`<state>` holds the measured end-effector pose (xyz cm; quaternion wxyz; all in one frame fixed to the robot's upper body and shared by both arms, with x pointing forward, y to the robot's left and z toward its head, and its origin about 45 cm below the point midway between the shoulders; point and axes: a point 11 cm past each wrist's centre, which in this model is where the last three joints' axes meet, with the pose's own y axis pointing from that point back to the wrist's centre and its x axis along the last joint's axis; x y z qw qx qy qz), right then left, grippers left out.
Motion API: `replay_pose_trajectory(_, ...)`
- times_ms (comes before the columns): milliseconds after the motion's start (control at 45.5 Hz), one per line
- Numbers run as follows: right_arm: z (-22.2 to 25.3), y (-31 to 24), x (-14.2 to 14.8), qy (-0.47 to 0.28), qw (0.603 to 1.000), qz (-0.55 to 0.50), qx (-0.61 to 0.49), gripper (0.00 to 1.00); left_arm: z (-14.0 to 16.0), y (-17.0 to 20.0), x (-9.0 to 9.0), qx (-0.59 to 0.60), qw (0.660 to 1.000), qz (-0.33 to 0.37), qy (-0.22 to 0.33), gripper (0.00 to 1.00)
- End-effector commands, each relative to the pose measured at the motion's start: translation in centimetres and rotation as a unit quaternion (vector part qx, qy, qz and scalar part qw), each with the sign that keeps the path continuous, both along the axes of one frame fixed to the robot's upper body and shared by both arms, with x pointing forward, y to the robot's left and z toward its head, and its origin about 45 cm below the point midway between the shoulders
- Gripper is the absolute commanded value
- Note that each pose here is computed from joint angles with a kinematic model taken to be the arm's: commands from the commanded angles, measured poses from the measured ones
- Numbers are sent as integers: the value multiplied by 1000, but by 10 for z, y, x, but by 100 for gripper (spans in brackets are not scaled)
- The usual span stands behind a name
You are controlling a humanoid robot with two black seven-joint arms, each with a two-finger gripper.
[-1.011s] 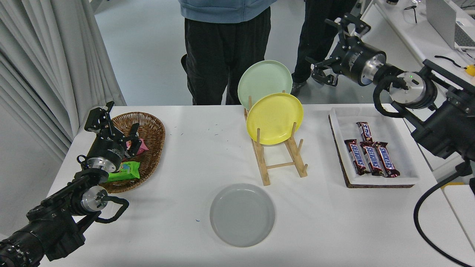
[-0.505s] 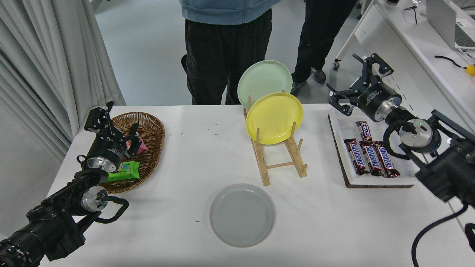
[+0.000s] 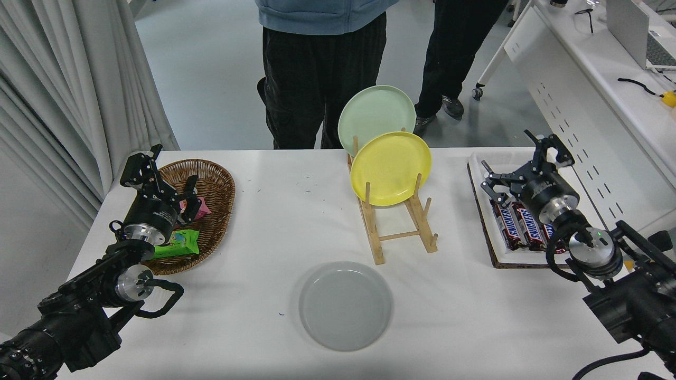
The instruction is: Place the plate on the table
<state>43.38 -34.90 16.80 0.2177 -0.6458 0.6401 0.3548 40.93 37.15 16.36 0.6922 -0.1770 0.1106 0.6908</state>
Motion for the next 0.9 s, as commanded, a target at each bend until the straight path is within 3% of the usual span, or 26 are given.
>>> replay_pose_trajectory(0, -18, -20, -20, -5, 999, -48, 0, 99, 0, 0, 0, 0, 1000, 0, 0, 100)
replay_pose_trajectory(132, -18, -19, -22, -18, 998, -63, -1, 99, 0, 0, 0, 0, 1000, 0, 0, 100)
replay_pose_trajectory(374, -16, 4, -50, -35, 999, -14, -17, 99, 0, 0, 0, 0, 1000, 1, -1, 100)
replay_pose_trajectory(879, -30, -10, -50, -16, 999, -50, -6, 99, 0, 0, 0, 0, 1000, 0, 0, 100)
